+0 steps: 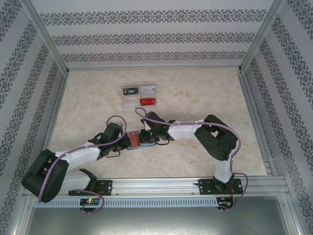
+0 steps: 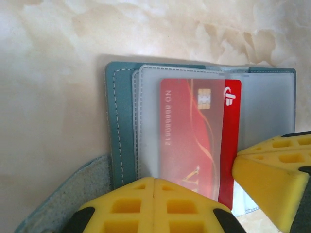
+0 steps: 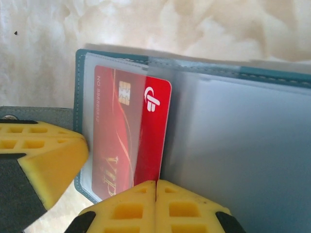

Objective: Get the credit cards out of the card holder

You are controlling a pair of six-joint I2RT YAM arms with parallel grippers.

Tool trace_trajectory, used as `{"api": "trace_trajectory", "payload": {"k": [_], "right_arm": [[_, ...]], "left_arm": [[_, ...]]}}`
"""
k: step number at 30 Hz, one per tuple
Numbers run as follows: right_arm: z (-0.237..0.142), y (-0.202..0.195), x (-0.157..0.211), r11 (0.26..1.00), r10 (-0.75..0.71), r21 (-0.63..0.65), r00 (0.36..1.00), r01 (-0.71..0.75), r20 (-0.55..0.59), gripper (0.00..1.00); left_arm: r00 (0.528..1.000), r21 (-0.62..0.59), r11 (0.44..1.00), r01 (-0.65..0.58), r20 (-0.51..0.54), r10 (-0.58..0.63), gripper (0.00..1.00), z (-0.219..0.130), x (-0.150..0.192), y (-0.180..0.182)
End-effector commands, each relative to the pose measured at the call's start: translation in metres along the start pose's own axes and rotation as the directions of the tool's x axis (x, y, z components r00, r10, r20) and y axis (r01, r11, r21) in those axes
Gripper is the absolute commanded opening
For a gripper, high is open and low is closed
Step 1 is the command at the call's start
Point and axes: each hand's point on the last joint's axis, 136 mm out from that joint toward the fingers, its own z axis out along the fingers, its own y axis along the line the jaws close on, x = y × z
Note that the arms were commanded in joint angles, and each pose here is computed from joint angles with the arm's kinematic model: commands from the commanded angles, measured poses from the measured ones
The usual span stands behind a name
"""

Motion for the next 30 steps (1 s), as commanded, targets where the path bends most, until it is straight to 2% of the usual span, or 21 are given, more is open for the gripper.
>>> {"api": "trace_trajectory", "payload": {"k": [1, 12, 15, 16, 20, 23, 30], "right_arm": [[-0.01, -0.013, 0.0, 0.999, 0.032, 0.03, 0.999, -0.032, 0.015, 0.0], [-0.036, -0.023, -0.003, 0.999, 0.022, 0.036, 0.998, -0.024, 0.062, 0.0], [-0.041, -0.016, -0.004, 1.0, -0.019, 0.012, 0.997, 0.019, 0.07, 0.01], [-0.041, -0.013, -0.004, 1.0, -0.03, 0.002, 0.997, 0.03, 0.067, 0.07], [-0.036, 0.003, -0.007, 0.997, -0.065, -0.024, 0.996, 0.066, 0.062, 0.16], [-0.027, 0.009, -0.009, 0.997, -0.074, -0.028, 0.996, 0.075, 0.043, 0.19], [-0.009, 0.01, -0.013, 0.997, -0.066, -0.026, 0.998, 0.067, 0.014, 0.2]], "left_arm": [[1.0, -0.071, 0.997, 0.018, 0.0, -0.018, 0.0, -0.001, 0.003, 0.017], [1.0, -0.058, 0.998, 0.015, -0.003, -0.015, 0.0, -0.003, 0.001, 0.012], [1.0, -0.05, 0.999, 0.013, 0.0, -0.013, 0.0, -0.004, 0.0, 0.01], [1.0, -0.051, 0.999, 0.012, -0.002, -0.012, 0.0, -0.004, 0.0, 0.01], [1.0, -0.055, 0.998, 0.011, -0.003, -0.011, 0.0, -0.004, 0.0, 0.011], [1.0, -0.059, 0.998, 0.012, -0.005, -0.012, 0.0, -0.003, 0.001, 0.012], [1.0, -0.054, 0.998, 0.011, -0.013, -0.011, 0.0, -0.002, 0.001, 0.011]]}}
